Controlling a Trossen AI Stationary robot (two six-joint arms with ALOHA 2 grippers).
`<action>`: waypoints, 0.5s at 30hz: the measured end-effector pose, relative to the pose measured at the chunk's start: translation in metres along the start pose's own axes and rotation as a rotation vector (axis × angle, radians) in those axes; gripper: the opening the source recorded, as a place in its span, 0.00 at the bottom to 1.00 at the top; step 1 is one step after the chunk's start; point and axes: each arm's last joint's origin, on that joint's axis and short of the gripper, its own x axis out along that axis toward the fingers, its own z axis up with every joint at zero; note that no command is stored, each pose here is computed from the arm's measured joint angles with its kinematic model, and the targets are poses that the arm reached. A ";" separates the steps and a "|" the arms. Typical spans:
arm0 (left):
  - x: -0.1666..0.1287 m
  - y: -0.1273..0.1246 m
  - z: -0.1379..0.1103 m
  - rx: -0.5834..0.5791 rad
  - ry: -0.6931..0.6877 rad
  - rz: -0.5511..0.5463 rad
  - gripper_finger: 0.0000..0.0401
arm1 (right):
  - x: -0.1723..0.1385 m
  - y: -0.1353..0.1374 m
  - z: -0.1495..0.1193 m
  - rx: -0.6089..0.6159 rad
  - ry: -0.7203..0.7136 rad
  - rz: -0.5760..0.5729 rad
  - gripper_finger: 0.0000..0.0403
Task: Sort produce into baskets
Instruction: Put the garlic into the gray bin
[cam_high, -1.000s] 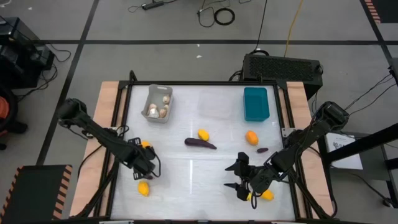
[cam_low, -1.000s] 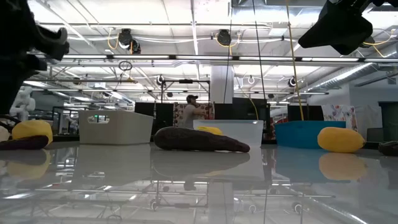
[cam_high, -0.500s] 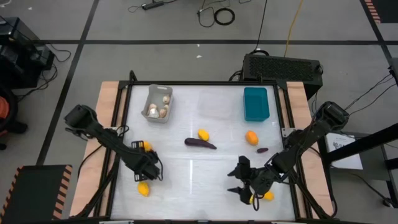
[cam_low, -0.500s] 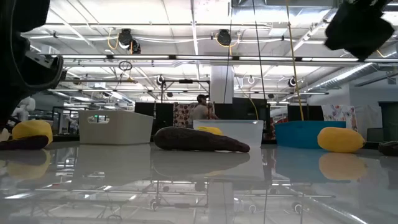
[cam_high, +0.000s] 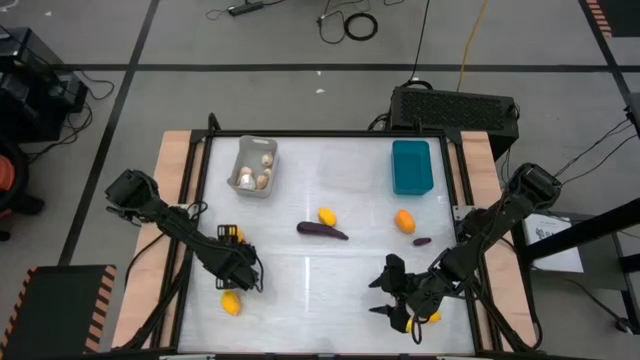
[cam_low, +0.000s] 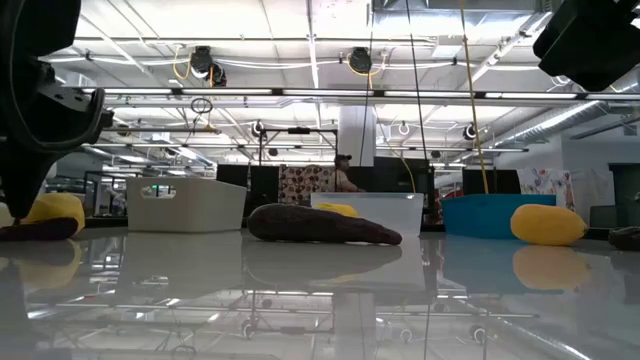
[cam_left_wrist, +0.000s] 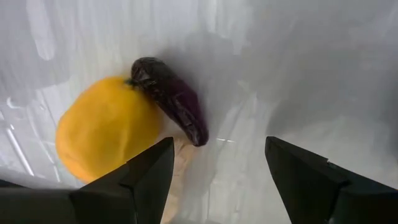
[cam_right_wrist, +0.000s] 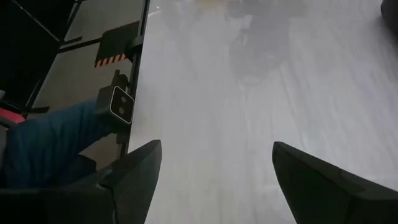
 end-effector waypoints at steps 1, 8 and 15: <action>0.000 0.000 0.000 0.000 0.004 0.002 0.64 | 0.000 0.000 0.000 0.000 0.000 0.000 0.74; -0.003 0.009 -0.013 0.004 0.142 0.044 0.64 | 0.000 0.000 0.000 0.000 0.000 -0.001 0.74; -0.011 0.024 -0.018 -0.067 0.211 0.131 0.64 | 0.000 0.000 0.000 -0.002 -0.001 -0.001 0.74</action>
